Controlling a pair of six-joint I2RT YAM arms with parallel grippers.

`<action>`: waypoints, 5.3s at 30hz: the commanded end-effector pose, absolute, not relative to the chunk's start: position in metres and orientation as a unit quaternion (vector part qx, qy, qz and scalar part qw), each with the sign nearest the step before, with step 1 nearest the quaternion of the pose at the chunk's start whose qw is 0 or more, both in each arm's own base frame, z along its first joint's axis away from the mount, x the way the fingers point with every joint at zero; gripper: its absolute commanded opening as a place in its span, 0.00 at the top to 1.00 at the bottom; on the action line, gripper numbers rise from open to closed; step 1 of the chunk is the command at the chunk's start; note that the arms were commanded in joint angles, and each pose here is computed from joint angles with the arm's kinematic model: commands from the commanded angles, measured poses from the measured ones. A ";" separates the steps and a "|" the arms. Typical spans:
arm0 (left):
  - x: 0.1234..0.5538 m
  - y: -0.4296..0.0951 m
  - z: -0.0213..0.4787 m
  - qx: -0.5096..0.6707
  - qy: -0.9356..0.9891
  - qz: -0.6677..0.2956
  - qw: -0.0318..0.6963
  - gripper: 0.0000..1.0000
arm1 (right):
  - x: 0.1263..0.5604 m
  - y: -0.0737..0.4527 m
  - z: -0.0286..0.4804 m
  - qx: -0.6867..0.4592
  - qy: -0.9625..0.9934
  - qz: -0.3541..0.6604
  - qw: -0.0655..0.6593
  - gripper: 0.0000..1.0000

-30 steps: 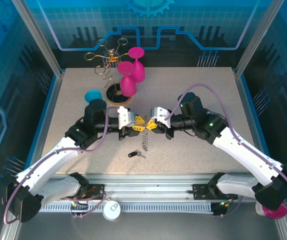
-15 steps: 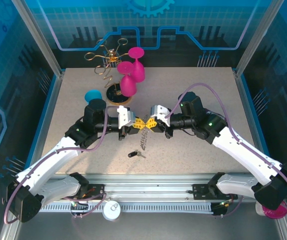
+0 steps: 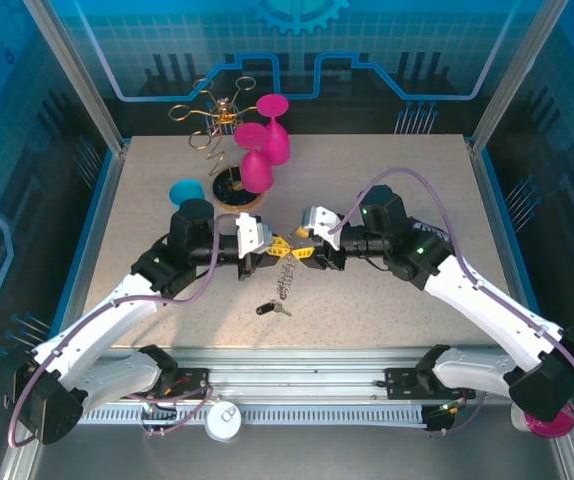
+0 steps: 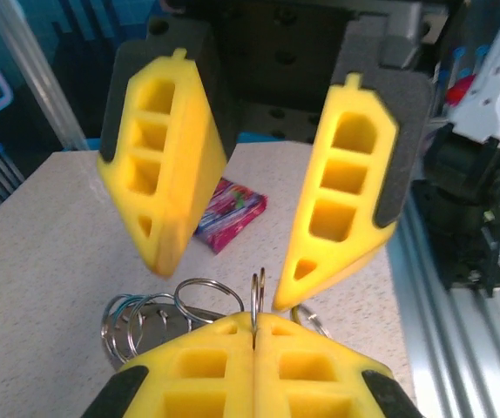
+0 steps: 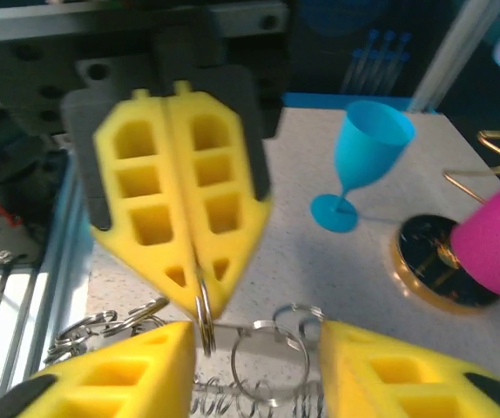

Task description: Put the keys on the keyring

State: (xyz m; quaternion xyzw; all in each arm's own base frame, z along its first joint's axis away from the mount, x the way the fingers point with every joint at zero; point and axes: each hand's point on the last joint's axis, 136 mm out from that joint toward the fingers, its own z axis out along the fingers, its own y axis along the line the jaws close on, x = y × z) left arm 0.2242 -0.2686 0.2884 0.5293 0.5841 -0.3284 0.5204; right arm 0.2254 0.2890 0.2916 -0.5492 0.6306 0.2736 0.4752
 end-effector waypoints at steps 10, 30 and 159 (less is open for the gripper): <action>0.274 -0.241 0.261 0.535 0.625 -0.096 0.561 1.00 | 0.256 0.215 0.236 -0.319 0.798 0.190 0.474 0.54; 0.294 -0.192 0.244 0.336 0.767 -0.103 0.537 1.00 | 0.170 0.351 0.079 -0.560 0.702 0.181 0.401 0.50; 0.232 -0.259 0.235 0.563 0.627 -0.196 0.501 1.00 | 0.201 0.241 0.218 -0.463 0.722 0.263 0.441 1.00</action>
